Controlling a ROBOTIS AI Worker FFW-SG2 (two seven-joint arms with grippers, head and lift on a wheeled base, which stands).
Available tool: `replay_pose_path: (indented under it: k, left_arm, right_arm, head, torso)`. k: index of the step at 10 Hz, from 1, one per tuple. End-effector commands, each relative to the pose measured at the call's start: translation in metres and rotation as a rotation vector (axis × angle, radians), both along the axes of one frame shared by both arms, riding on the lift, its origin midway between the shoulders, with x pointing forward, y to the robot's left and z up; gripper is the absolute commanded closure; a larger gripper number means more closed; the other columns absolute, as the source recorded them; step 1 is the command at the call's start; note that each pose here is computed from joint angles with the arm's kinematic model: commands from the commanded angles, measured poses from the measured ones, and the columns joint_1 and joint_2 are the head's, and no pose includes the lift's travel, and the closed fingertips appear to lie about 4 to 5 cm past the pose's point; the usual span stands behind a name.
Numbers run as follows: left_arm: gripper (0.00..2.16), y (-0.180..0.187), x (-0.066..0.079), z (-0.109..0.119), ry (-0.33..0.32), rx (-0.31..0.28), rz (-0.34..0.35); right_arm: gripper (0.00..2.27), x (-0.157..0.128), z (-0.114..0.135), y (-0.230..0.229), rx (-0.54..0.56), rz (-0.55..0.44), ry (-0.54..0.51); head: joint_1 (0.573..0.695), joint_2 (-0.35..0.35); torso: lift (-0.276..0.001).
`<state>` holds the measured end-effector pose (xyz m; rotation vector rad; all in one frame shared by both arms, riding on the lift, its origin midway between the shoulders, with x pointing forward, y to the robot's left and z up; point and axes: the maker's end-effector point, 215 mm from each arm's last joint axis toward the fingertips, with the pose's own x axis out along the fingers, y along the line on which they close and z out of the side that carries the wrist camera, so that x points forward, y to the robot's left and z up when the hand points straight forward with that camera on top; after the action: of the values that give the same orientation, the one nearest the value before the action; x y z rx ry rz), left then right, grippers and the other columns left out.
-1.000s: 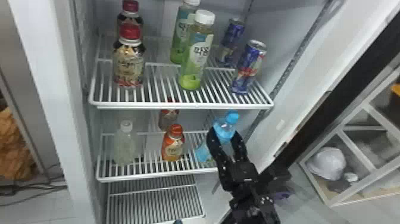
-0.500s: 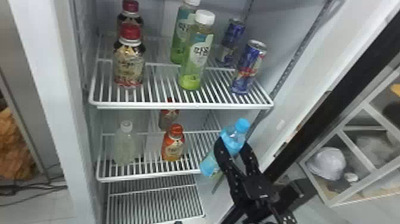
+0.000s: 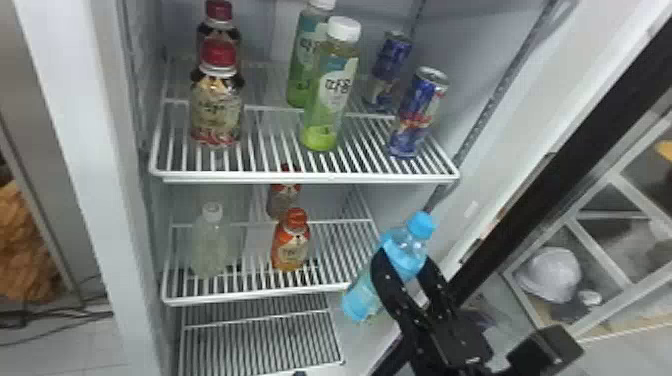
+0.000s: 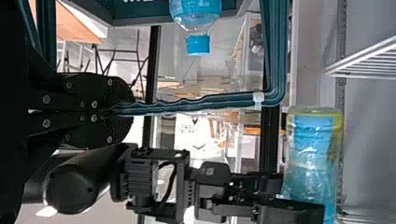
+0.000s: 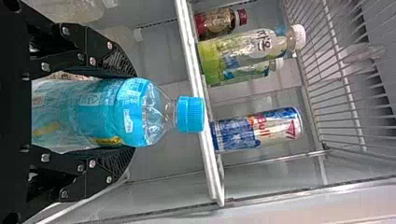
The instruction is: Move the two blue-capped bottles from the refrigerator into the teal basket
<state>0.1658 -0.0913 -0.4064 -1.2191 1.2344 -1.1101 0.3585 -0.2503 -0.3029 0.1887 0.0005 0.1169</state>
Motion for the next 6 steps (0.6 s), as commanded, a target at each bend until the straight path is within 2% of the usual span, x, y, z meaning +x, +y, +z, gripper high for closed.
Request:
replay_pose_path:
  k: [1, 4, 6]
  left_arm:
    - [1.17, 0.0, 0.0, 0.0, 0.0, 0.001, -0.001]
    - [1.17, 0.0, 0.0, 0.0, 0.0, 0.001, -0.001]
    - [1.17, 0.0, 0.0, 0.0, 0.0, 0.001, -0.001]
  right_arm:
    - [0.64, -0.01, -0.004, -0.001, 0.014, -0.008, 0.023]
    - [0.64, -0.022, 0.001, -0.002, 0.012, -0.012, 0.034]
    - [0.64, -0.035, 0.006, 0.005, -0.033, 0.055, 0.092]
  head:
    - [0.695, -0.35]
    - [0.695, -0.35]
    - [0.695, -0.35]
  torso:
    - [-0.136]
    - [-0.136]
    - [-0.136]
